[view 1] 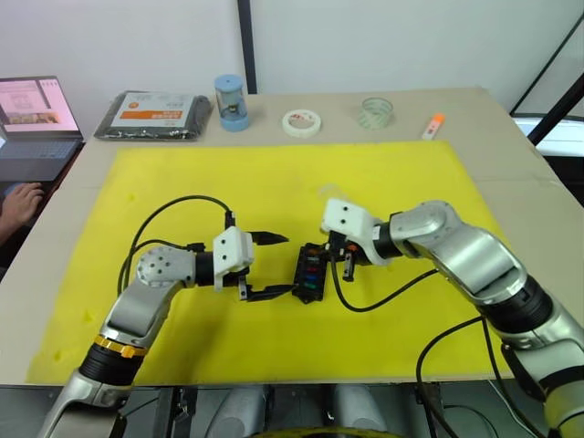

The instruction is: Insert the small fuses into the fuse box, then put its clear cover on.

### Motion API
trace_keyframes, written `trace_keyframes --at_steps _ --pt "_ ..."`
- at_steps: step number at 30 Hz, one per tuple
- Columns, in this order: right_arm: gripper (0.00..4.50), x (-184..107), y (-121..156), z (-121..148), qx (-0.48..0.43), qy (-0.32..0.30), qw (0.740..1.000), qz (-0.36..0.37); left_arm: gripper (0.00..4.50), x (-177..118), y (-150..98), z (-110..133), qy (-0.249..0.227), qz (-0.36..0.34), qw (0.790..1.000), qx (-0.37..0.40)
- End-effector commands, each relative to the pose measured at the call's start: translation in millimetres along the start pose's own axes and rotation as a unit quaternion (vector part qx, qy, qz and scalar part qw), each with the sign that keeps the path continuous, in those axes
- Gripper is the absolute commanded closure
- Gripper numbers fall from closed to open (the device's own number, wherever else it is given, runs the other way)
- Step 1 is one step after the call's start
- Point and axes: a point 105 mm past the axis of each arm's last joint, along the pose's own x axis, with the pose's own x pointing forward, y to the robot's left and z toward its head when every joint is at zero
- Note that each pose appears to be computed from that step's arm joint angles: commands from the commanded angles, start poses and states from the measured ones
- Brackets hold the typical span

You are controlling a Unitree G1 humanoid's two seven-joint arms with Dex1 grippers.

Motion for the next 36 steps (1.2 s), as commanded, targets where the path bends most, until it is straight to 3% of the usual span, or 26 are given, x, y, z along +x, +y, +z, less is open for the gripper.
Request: trace_keyframes --at_steps 1,10,13,18,36 --pt "4.5 -1.5 3.7 2.8 -0.002 -0.007 1.0 0.001 0.05 0.0 -2.6 7.1 -0.007 -0.008 1.0 0.021" --pt "4.5 1.9 1.7 2.4 -0.01 -0.005 1.0 -0.004 0.05 -0.7 2.0 3.6 -0.002 -0.008 1.0 0.023" --pt "3.86 1.8 0.1 4.7 -0.013 -0.01 1.0 -0.007 0.0 -0.9 1.8 2.8 -0.002 -0.008 1.0 0.022" --pt "2.19 -0.9 -1.3 9.8 -0.017 -0.025 1.0 -0.008 0.0 -2.3 0.0 0.4 0.0 -0.009 1.0 0.021" --pt "2.19 -10.6 -2.4 19.7 -0.039 -0.06 0.997 0.001 0.0 -1.6 5.7 8.7 -0.002 -0.012 1.0 0.026"
